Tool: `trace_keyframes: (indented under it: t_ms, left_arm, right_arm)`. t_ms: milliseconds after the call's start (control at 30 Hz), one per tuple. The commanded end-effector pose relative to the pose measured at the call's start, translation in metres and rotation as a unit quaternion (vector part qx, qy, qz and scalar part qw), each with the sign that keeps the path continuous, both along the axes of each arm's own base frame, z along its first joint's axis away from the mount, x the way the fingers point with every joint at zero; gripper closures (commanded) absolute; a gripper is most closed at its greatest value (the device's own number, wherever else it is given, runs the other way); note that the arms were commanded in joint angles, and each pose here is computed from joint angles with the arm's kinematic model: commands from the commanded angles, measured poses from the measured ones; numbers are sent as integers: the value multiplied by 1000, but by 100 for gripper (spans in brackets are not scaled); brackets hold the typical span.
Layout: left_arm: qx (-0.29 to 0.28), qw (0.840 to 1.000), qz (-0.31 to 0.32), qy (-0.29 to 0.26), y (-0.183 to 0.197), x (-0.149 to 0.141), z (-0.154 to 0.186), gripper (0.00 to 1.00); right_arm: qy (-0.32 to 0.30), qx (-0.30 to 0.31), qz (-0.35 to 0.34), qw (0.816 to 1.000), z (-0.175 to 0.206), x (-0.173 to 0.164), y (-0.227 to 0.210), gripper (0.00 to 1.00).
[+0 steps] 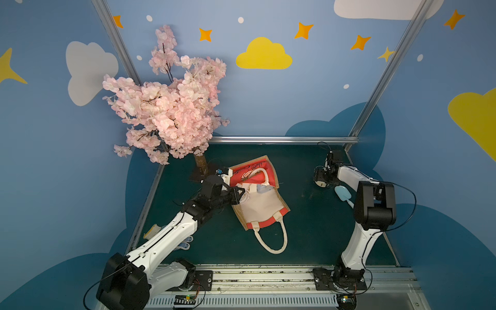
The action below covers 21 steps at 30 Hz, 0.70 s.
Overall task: Take the alarm clock out of the canvas bag
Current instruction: Place the alarm at the center of the board.
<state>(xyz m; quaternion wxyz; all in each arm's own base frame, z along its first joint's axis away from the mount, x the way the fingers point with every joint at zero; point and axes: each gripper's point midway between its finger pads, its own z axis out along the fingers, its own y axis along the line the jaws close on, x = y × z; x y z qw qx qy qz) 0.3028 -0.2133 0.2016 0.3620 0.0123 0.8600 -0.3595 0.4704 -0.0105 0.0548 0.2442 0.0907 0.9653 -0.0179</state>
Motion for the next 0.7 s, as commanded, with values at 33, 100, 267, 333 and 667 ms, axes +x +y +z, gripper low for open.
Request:
trace_keyframes:
  t_ms: [33, 100, 267, 333, 667]
  left_arm:
    - [13, 999, -3, 38, 3, -10, -21, 95]
    - [13, 999, -3, 37, 3, -10, -20, 95]
    - [15, 999, -1, 36, 4, -10, -21, 94]
    - [13, 999, 0, 36, 4, -9, -20, 94]
    - [14, 1000, -4, 27, 2, -6, -13, 93]
  right_arm:
    - [-6, -5, -3, 1000, 8, 10, -7, 39]
    - [-3, -5, -4, 1000, 7, 10, -7, 35]
    - [13, -7, -7, 1000, 5, 6, -6, 24]
    - [21, -9, -9, 1000, 0, 3, -7, 20]
    - [51, -13, -6, 999, -11, -1, -8, 12]
